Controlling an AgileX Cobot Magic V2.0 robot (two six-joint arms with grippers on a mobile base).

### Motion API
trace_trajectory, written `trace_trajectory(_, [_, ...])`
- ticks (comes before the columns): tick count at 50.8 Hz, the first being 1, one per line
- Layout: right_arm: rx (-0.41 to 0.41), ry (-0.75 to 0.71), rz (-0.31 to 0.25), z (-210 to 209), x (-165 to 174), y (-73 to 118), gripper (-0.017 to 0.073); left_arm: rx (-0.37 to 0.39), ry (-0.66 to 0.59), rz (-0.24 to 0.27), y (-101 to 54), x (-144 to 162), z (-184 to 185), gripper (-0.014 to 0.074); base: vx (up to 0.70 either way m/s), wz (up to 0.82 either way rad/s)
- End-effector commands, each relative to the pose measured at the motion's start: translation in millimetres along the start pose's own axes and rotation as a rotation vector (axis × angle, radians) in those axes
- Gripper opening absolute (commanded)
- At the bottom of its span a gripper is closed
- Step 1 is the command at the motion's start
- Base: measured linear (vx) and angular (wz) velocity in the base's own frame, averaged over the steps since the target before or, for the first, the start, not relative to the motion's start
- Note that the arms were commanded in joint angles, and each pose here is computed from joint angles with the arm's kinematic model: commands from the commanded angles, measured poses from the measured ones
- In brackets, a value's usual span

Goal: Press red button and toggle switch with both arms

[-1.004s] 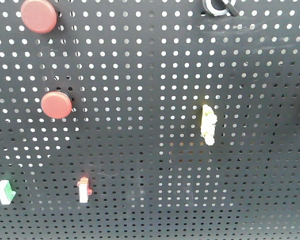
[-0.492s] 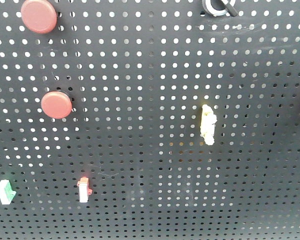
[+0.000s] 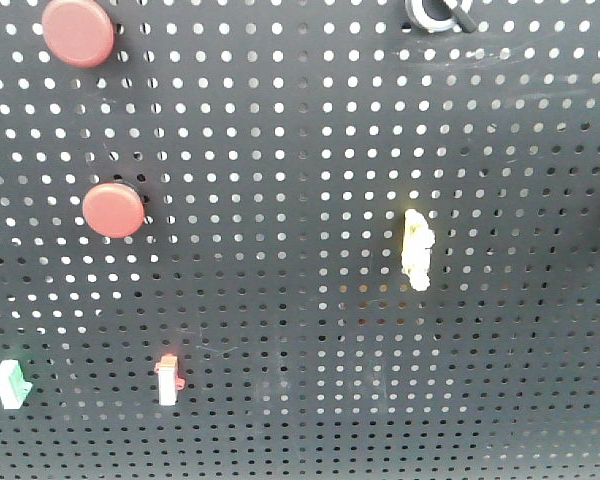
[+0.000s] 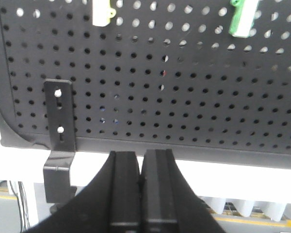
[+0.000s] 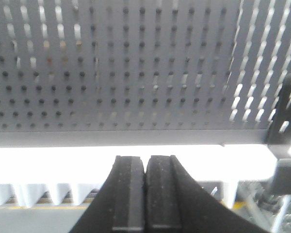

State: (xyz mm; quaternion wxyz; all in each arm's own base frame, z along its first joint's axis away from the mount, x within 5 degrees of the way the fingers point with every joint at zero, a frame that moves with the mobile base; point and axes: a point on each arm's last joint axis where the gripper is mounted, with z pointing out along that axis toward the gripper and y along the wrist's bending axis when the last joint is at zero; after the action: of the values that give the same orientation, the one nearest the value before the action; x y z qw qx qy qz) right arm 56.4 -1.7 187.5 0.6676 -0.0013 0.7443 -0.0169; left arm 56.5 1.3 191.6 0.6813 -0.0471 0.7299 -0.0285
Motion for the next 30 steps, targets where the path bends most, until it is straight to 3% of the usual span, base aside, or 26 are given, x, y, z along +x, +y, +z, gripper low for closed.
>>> trace_trajectory(1, [-0.001,-0.079,0.001,-0.7,-3.9,0.3,0.0,0.008,-0.066,-0.006,0.3,3.0,0.6,0.0002,0.0,0.0])
trace_trajectory(30, [-0.001,-0.078,0.001,-0.7,-3.8,0.3,0.0,0.008,-0.066,-0.006,0.3,3.0,0.6,0.0002,0.0,0.0])
